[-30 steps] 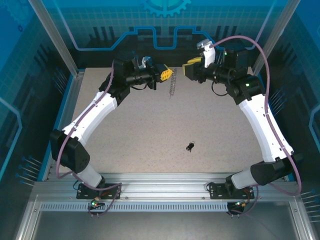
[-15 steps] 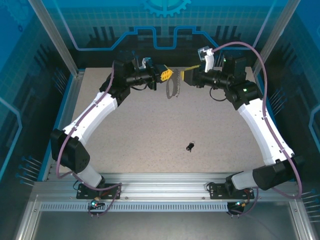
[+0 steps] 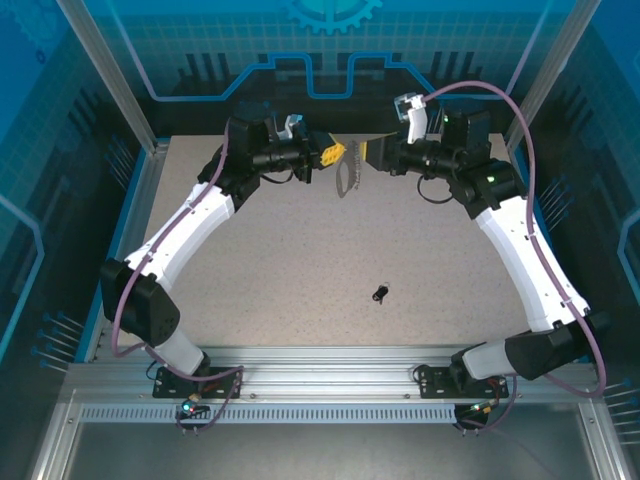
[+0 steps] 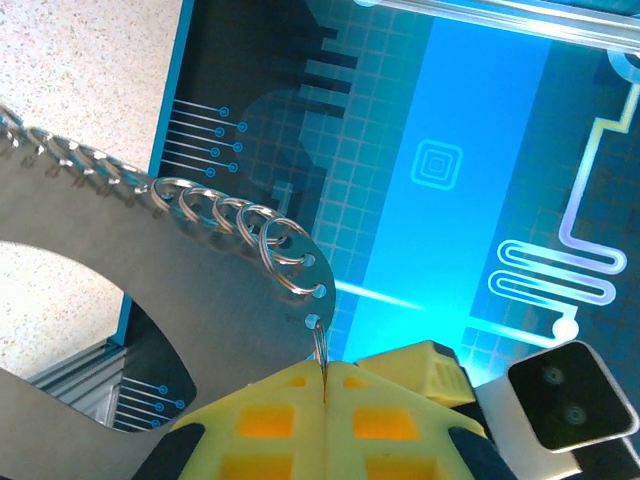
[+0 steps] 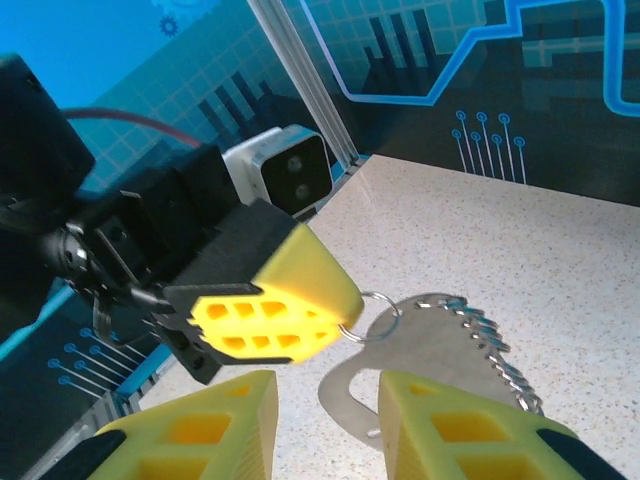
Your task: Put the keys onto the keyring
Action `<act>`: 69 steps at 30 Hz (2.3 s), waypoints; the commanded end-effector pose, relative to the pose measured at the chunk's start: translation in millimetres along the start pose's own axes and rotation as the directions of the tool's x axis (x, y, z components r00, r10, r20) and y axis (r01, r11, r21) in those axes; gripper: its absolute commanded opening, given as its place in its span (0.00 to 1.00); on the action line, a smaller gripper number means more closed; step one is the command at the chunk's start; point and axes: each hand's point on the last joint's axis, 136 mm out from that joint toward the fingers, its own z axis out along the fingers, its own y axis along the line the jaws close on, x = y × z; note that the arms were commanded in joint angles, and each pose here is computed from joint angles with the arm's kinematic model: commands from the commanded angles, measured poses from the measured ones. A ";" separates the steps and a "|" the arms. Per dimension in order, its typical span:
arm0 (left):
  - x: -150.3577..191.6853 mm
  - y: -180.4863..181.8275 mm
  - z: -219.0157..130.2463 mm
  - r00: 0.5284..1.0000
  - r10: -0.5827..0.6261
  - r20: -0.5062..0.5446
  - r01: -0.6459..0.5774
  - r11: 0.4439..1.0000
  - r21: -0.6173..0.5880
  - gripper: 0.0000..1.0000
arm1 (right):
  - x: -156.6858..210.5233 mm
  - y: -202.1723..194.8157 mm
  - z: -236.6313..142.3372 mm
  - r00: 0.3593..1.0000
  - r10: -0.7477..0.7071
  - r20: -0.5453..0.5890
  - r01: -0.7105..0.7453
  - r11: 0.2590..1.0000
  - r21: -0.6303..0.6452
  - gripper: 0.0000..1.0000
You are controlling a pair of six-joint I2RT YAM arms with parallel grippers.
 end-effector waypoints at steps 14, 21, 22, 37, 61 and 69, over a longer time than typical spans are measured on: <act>22.5 -42.2 -13.2 0.880 0.474 0.025 -0.472 0.866 0.167 0.00 | 17.0 -10.3 27.6 0.672 0.740 -0.024 -0.739 0.667 -0.094 0.41; 21.3 -44.1 -15.0 0.852 0.519 0.067 -0.520 0.828 0.209 0.00 | 15.4 -9.1 25.7 0.615 0.788 0.010 -0.780 0.610 -0.140 0.40; 21.3 -44.4 -15.2 0.852 0.518 0.070 -0.520 0.826 0.215 0.00 | 14.4 -9.1 25.9 0.611 0.792 0.014 -0.782 0.606 -0.144 0.40; 26.4 -45.3 -18.1 0.843 0.534 0.067 -0.533 0.812 0.238 0.00 | 0.1 -2.6 37.2 0.592 0.805 0.028 -0.782 0.583 -0.219 0.36; 30.0 -39.7 -16.9 0.843 0.534 0.055 -0.530 0.811 0.245 0.00 | -5.8 -0.2 52.7 0.590 0.807 0.000 -0.782 0.572 -0.246 0.00; 23.3 -42.0 -23.3 0.824 0.563 0.064 -0.563 0.800 0.206 0.38 | -1.2 -19.8 44.9 0.617 0.786 -0.045 -0.774 0.594 -0.220 0.00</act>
